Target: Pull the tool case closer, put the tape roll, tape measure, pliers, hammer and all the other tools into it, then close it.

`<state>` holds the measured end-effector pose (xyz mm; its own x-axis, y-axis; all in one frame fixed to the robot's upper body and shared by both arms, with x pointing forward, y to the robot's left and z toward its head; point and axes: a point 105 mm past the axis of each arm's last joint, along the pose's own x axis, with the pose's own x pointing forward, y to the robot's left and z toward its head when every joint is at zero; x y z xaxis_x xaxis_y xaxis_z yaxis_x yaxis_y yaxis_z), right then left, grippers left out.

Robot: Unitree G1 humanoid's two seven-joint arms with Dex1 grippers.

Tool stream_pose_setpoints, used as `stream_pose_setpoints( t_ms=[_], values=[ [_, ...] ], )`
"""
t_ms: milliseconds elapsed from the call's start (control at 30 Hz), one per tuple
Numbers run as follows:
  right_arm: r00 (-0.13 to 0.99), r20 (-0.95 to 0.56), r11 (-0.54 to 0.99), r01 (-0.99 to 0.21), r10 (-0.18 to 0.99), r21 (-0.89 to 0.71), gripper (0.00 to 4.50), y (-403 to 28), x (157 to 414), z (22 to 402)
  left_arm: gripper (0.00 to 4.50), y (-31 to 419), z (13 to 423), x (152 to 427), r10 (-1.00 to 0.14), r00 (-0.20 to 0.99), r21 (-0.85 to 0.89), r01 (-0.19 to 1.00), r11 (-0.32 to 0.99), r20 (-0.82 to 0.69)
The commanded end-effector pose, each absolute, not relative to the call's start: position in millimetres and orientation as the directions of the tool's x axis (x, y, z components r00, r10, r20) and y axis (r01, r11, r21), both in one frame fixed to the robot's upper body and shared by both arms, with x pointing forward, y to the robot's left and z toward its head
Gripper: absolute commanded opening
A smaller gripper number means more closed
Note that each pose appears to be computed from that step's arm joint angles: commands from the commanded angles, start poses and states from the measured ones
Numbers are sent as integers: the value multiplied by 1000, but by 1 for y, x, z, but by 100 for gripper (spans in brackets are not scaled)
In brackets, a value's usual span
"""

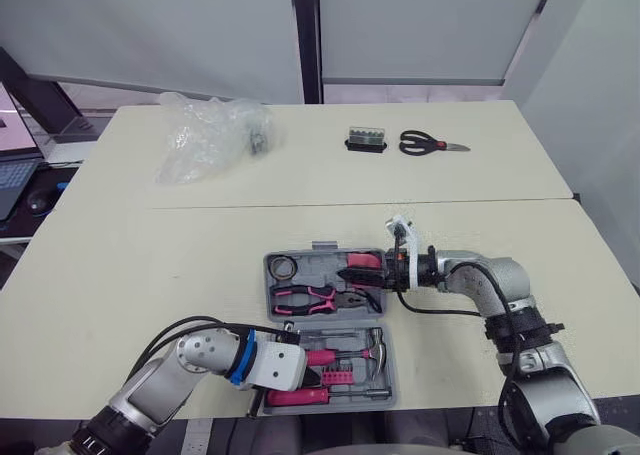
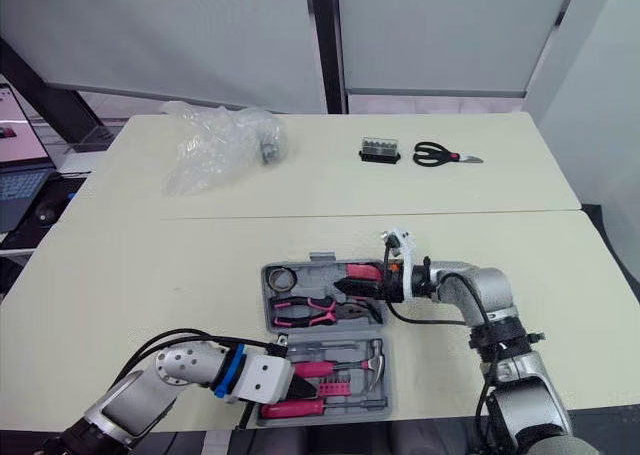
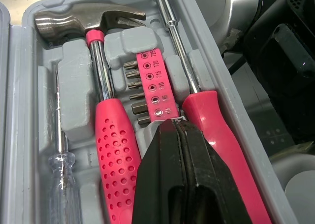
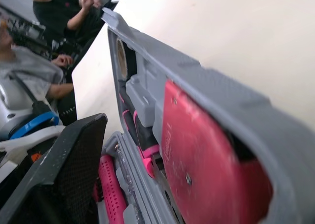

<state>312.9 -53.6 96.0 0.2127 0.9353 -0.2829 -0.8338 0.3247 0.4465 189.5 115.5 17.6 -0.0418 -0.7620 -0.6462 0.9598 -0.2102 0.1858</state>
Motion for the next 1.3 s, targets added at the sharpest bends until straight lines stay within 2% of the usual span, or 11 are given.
stream_pose_setpoints(
  t_ms=[33, 300, 500, 800, 900, 1033, 1100, 1300],
  values=[
    [145, -275, 226, -930, 950, 291, 446, -51, 302, 117, 0, 132, -13, 172, -694, -91, 54, 981, -185, -714],
    [92, -296, 159, -964, 951, 212, 446, -57, 283, 123, 0, 128, 19, 173, -791, 15, 89, 995, -50, -611],
    [66, -308, 107, -987, 949, 117, 446, -63, 266, 139, 0, 150, 54, 158, -839, 97, -40, 989, 140, -535],
    [-37, -412, -30, -999, 911, 25, 446, -79, 225, 141, 0, 203, 47, 149, -757, 227, -96, 929, 357, -612],
    [-75, -498, -83, -997, 864, 6, 446, -97, 206, 140, 0, 227, 43, 144, -708, 273, -103, 893, 439, -651],
    [-113, -605, -123, -992, 788, 26, 446, -123, 190, 136, 0, 254, 41, 155, -629, 394, -40, 827, 561, -670],
    [-113, -633, -112, -993, 766, 41, 446, -132, 189, 133, 0, 258, 42, 161, -610, 435, -18, 805, 593, -663],
    [72, -717, -42, -989, 694, -140, 446, -146, 221, 102, 0, 243, 43, 172, -619, 456, 15, 813, 583, -639]
  ],
)
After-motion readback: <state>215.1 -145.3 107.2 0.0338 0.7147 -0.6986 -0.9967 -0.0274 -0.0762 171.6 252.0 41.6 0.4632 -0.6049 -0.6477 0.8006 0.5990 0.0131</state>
